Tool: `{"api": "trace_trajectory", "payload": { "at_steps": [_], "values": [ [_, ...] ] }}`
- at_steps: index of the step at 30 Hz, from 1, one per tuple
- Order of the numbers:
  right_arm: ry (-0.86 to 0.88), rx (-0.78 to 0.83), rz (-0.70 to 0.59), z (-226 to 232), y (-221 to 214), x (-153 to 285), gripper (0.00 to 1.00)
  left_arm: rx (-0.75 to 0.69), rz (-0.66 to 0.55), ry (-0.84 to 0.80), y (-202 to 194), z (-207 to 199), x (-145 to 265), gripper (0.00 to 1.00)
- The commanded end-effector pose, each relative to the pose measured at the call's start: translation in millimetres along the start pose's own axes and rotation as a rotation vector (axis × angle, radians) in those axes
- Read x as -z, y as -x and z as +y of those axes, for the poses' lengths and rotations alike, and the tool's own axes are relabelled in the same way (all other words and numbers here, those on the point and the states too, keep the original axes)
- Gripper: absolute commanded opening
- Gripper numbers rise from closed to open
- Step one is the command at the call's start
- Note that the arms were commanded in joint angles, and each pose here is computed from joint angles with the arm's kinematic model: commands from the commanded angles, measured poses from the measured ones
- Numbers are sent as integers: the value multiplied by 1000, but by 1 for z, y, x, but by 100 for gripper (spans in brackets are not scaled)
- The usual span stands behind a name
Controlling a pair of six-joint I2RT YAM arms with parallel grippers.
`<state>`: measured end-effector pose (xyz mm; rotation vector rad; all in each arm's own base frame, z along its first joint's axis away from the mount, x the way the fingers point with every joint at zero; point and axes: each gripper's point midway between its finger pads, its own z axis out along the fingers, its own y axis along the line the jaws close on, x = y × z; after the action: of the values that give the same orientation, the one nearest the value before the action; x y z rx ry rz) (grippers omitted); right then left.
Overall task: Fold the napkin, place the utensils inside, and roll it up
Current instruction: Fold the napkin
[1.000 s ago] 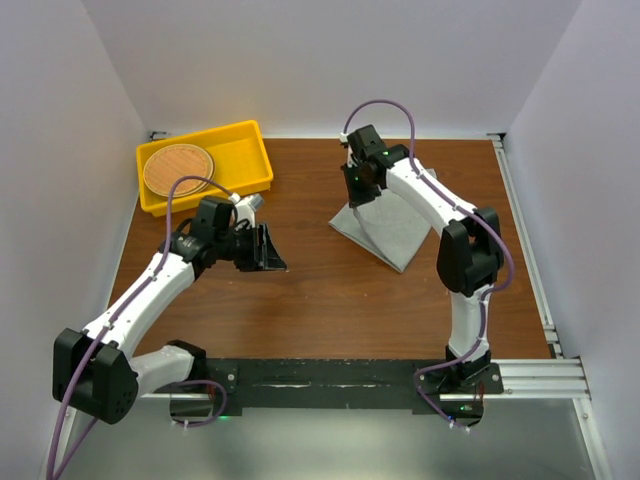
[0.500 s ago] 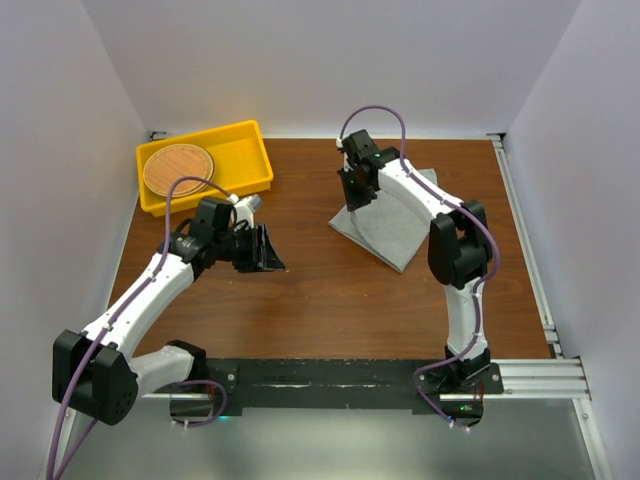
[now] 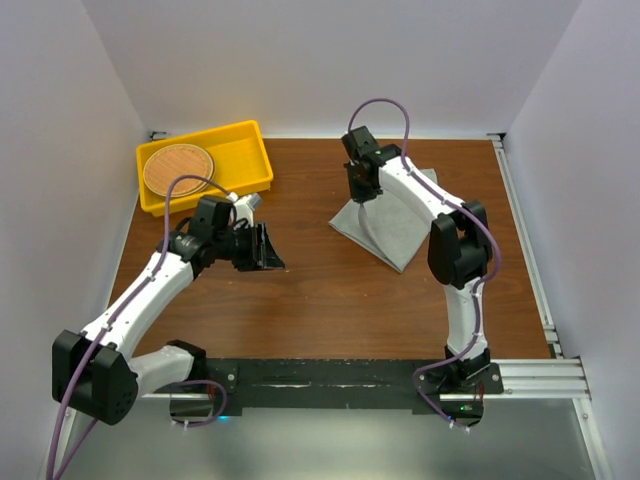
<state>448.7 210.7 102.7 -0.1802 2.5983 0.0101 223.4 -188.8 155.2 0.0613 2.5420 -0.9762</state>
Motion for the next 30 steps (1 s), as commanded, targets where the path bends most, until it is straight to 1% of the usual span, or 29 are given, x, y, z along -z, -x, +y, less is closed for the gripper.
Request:
{"api": "trace_trajectory", "payload": {
  "at_steps": [1, 4, 6, 7, 13, 16, 18, 21, 26, 27, 29, 30],
  "values": [
    [-95, -63, -130, -22, 32, 48, 11, -49, -38, -21, 16, -9, 6, 45],
    [-174, -92, -138, -37, 31, 57, 11, -56, -37, -22, 18, -10, 5, 45],
    [-196, -102, -160, -43, 33, 65, 11, -59, -37, -20, 18, -9, 5, 45],
    [-185, -111, -190, -43, 37, 70, 12, -60, -36, -19, 18, -9, 6, 45],
    [-187, -144, -225, -44, 43, 76, 12, -64, -28, -14, 17, -7, 4, 45],
    [-170, -155, -209, -38, 39, 64, 13, -61, -24, -10, 15, -6, 4, 45],
    [-114, -159, -213, -25, 41, 53, 13, -56, -19, -8, 12, -4, 3, 45],
    [-82, -153, -166, -14, 32, 33, 14, -50, -19, -4, 10, -3, 4, 45],
    [-28, -131, -133, 0, 28, 18, 15, -36, -22, 1, 7, -2, 6, 45],
    [11, -115, -127, 7, 28, 15, 15, -34, -21, 0, 6, -2, 6, 45],
    [35, -104, -105, 12, 22, 9, 18, -27, -29, 0, 8, -3, 6, 45],
    [80, -89, -79, 21, 18, 6, 19, -25, -43, -8, 11, -5, 7, 45]
  ]
}}
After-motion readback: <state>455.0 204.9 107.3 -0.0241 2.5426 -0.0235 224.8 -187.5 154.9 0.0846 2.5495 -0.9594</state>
